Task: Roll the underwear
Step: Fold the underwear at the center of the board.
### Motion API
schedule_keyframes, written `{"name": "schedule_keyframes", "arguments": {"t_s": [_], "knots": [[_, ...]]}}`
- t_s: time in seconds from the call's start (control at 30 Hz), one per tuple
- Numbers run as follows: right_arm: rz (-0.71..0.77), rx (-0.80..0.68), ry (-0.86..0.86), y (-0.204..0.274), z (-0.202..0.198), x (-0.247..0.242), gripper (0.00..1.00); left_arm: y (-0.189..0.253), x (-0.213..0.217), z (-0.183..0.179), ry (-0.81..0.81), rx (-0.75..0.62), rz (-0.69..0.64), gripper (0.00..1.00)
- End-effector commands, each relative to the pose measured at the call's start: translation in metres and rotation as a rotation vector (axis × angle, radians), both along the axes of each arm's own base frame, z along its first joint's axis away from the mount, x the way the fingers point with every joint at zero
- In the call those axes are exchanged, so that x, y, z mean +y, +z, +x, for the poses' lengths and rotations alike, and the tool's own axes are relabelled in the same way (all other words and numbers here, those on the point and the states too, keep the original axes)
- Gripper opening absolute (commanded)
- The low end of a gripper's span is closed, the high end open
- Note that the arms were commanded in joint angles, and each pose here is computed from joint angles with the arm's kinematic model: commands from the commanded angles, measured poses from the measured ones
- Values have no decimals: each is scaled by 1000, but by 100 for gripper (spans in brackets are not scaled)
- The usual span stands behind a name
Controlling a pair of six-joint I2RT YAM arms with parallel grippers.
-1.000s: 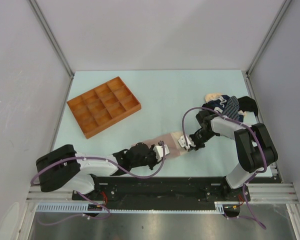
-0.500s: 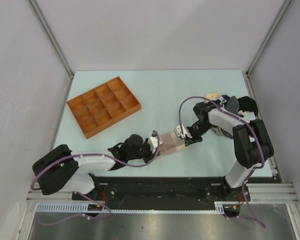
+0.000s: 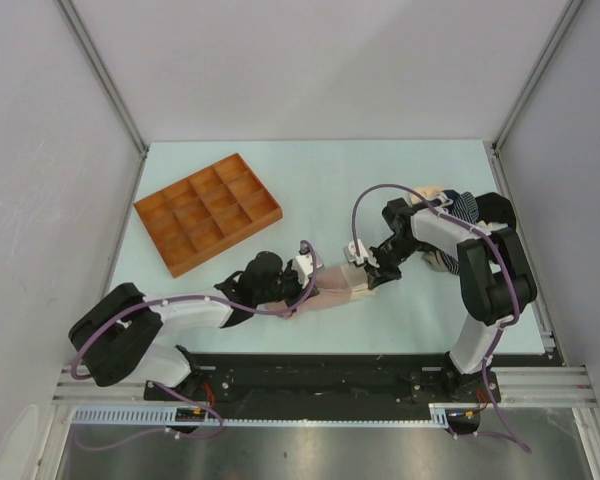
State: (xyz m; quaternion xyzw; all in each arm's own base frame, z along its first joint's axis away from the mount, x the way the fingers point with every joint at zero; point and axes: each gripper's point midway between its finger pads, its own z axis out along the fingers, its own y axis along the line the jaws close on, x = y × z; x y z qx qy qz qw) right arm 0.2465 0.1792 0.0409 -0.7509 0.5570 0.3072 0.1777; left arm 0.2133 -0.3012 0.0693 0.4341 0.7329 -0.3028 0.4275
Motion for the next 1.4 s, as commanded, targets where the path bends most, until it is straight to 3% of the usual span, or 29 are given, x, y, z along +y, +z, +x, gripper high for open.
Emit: {"name": "schedule_keyframes", "arguments": {"t_s": [0.0, 0.37, 0.73, 1.07, 1.37], "knots": [[21, 26, -66, 7, 13, 7, 0, 12, -9, 15, 0, -6, -31, 0], [-14, 14, -195, 2, 40, 11, 1, 1, 0, 47, 91, 41, -11, 0], [-35, 9, -286, -2, 56, 11, 5, -12, 6, 55, 126, 86, 15, 1], [-35, -10, -359, 3, 67, 14, 16, -32, 12, 63, 188, 151, 92, 0], [64, -74, -419, 44, 80, 18, 25, -37, 18, 70, 252, 169, 114, 0]]}}
